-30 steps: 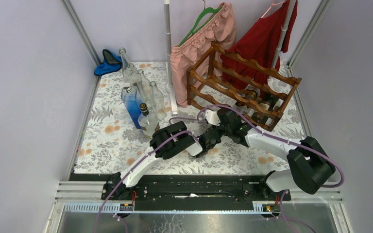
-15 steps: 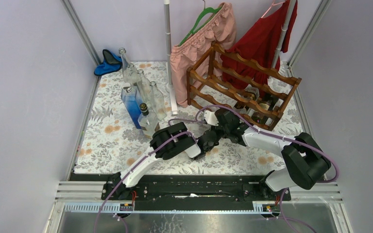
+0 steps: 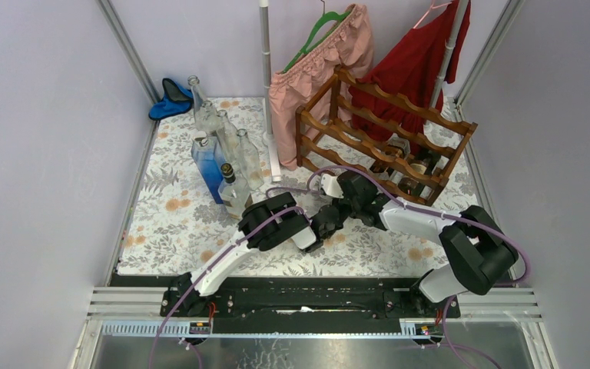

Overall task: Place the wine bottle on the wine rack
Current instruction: Place the wine bottle in the wine rack, then pick up the wine bottle from the center of the board.

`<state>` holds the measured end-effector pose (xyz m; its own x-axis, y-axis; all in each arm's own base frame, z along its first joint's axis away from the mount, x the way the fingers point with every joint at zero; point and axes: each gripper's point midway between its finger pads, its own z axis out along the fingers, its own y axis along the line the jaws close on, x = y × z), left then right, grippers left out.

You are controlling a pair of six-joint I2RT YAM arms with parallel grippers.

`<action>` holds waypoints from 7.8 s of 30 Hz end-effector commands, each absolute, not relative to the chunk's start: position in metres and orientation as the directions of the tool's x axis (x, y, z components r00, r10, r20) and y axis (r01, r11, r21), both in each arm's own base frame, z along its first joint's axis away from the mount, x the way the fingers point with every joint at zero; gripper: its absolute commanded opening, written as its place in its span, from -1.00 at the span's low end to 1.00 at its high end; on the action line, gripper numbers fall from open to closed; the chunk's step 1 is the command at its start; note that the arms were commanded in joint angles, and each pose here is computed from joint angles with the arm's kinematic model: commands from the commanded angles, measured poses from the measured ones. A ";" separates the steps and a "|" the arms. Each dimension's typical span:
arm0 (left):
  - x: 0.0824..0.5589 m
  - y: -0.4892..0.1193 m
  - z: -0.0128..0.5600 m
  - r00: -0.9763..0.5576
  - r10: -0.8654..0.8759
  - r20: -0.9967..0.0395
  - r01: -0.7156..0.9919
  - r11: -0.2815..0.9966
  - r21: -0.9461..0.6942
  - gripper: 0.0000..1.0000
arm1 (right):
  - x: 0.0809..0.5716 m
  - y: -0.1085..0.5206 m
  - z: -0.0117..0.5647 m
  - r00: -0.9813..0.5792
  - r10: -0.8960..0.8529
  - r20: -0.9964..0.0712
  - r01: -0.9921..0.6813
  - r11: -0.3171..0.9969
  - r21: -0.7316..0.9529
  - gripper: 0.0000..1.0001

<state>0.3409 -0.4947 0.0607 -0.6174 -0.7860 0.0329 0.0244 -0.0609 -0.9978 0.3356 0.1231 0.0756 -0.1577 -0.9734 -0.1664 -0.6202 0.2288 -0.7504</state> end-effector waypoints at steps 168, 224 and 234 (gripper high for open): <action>0.254 -0.473 0.144 -0.195 -0.273 -0.942 0.611 0.717 -0.334 0.48 | 0.154 0.201 0.272 0.020 -0.424 -0.906 -0.982 0.161 -0.097 -0.50; 0.287 -0.091 0.301 -0.521 0.017 -0.853 -0.006 1.000 0.024 0.56 | 0.165 0.204 0.266 -0.085 -0.405 -0.910 -0.981 0.196 0.004 0.54; 0.295 -0.107 0.275 -0.575 0.004 -0.818 0.078 0.996 -0.049 0.42 | 0.166 0.205 0.265 -0.088 -0.405 -0.910 -0.981 0.194 0.008 0.54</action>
<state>0.2883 -0.0934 0.2682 -0.6058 0.0036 -0.7956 0.0058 1.0000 0.0000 0.1634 0.2007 0.2583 -0.1041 -0.4339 -0.8949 -0.9786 0.2054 0.0143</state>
